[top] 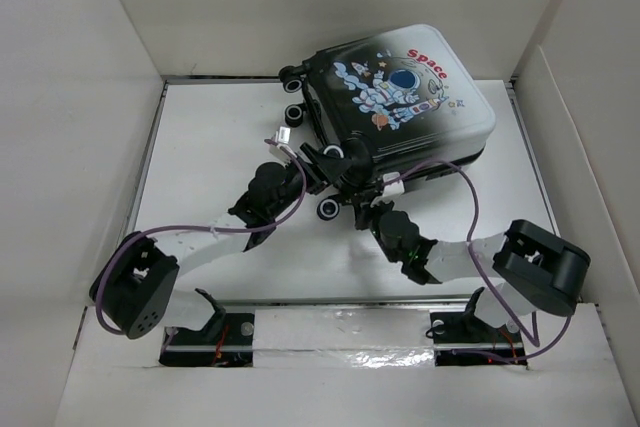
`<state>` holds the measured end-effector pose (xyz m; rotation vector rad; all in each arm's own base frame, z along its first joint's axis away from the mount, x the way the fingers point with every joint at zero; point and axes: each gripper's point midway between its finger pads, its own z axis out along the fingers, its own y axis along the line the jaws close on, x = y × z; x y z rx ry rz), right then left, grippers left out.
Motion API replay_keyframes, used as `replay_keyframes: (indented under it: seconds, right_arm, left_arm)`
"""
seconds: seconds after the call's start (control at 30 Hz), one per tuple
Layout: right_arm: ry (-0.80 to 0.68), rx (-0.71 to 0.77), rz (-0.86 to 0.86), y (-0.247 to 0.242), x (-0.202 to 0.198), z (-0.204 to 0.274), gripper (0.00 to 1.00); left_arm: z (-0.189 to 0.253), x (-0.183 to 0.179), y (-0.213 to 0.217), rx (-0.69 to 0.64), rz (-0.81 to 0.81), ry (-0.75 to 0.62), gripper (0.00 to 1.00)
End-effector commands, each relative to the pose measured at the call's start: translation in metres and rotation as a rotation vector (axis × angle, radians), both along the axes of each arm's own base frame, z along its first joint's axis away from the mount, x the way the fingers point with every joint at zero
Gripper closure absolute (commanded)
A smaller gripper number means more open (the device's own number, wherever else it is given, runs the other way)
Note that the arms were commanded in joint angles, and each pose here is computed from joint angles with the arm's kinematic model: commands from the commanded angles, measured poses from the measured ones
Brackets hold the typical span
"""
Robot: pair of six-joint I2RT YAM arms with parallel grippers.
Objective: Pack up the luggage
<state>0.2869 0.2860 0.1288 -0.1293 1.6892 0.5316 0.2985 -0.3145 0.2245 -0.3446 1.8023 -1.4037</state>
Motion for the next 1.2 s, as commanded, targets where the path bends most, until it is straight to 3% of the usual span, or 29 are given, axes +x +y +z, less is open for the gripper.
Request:
replay_keyframes:
  seconds: [0.0,0.03,0.13,0.17,0.23,0.33,0.4,0.53,0.6,0.63,0.7,0.73,0.77,0.83,1.17]
  right_arm:
    - [-0.093,0.309,0.411,0.071,-0.083,0.086,1.00]
    - [-0.045,0.256,0.409,0.057,-0.090,0.057,1.00]
    - [0.021,0.220,0.406,0.028,-0.103,0.030,1.00]
    - [0.030,0.212,0.406,0.023,-0.106,0.026,1.00]
    - [0.050,0.204,0.427,0.013,-0.116,0.024,1.00]
    - [0.075,0.166,0.447,-0.001,-0.126,0.021,1.00]
    - [0.078,0.144,0.451,-0.009,-0.130,0.019,1.00]
    - [0.049,0.129,0.482,-0.021,-0.140,0.027,1.00]
    - [0.022,0.140,0.488,-0.024,-0.141,0.045,1.00]
    - [0.052,0.102,0.496,-0.026,-0.144,0.038,1.00]
    - [0.043,0.094,0.508,-0.029,-0.147,0.043,1.00]
    - [0.044,0.097,0.516,-0.029,-0.149,0.044,1.00]
    - [0.049,0.091,0.517,-0.033,-0.151,0.042,1.00]
    - [0.057,0.090,0.522,-0.036,-0.154,0.040,1.00]
    - [0.021,0.099,0.507,-0.057,-0.159,0.048,1.00]
  left_arm:
    - [0.087,-0.027,-0.016,-0.059,-0.129,-0.243,0.74]
    - [0.094,-0.018,-0.007,-0.039,-0.080,-0.251,0.47]
    - [0.114,-0.005,0.025,0.045,-0.003,-0.312,0.18]
    - [0.120,-0.003,0.034,0.078,0.022,-0.326,0.02]
    - [0.116,0.014,0.061,0.207,0.128,-0.299,0.01]
    - [0.107,0.027,0.106,0.290,0.281,-0.253,0.01]
    - [0.107,0.036,0.144,0.305,0.371,-0.246,0.06]
    - [0.093,0.053,0.180,0.451,0.348,-0.210,0.64]
    - [0.060,0.065,0.188,0.648,0.290,-0.151,0.72]
    - [0.070,0.071,0.189,0.701,0.277,-0.181,0.73]
    - [0.046,0.081,0.191,0.858,0.192,-0.198,0.58]
    - [0.044,0.083,0.189,0.889,0.158,-0.220,0.47]
    - [0.034,0.088,0.190,0.940,0.135,-0.242,0.27]
    - [0.028,0.094,0.190,0.977,0.119,-0.275,0.12]
    - [-0.009,0.117,0.163,1.092,-0.078,-0.332,0.02]
